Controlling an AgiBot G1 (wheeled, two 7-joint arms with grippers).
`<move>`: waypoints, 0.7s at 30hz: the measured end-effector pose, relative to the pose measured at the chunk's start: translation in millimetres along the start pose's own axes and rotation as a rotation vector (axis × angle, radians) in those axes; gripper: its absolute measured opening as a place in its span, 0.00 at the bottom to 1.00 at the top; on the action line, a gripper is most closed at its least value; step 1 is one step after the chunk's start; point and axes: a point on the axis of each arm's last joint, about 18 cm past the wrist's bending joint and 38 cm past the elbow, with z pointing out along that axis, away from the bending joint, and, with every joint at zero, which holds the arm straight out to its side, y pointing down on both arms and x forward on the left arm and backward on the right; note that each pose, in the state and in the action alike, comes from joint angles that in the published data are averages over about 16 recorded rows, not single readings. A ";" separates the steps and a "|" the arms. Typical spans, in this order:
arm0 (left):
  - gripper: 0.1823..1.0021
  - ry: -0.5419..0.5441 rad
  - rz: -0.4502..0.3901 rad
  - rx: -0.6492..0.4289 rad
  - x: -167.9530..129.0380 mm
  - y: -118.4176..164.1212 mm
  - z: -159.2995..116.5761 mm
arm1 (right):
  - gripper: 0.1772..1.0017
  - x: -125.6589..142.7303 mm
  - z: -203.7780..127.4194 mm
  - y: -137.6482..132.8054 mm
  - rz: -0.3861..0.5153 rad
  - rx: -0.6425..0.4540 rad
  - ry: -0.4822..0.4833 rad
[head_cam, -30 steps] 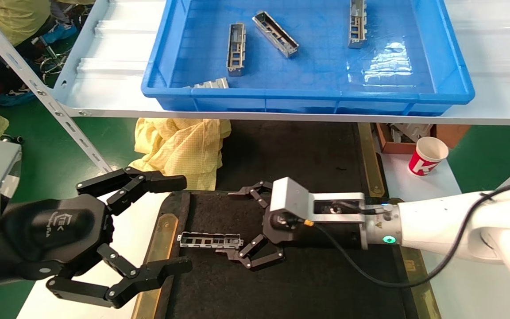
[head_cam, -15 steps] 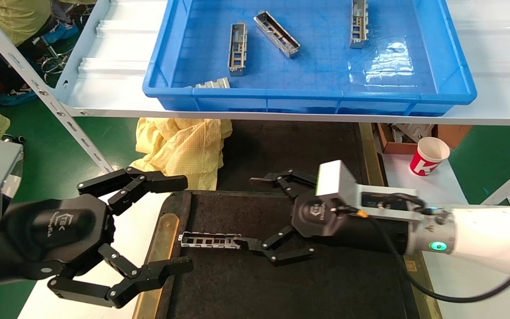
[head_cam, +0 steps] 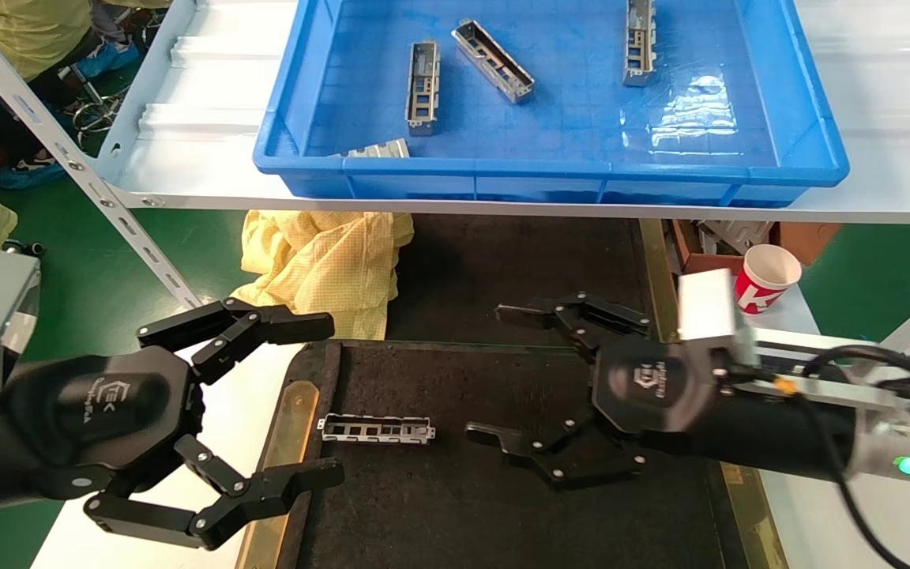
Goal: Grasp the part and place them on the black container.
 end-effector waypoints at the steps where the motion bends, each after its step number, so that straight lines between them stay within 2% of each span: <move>1: 1.00 0.000 0.000 0.000 0.0 0.0 0.0 | 1.00 -2.0 -3.6 -2.8 0.002 0.002 0.000; 21: 1.00 0.000 0.000 0.000 0.0 0.0 0.0 | 1.00 -52.9 -61.7 -58.6 0.016 -0.019 -0.039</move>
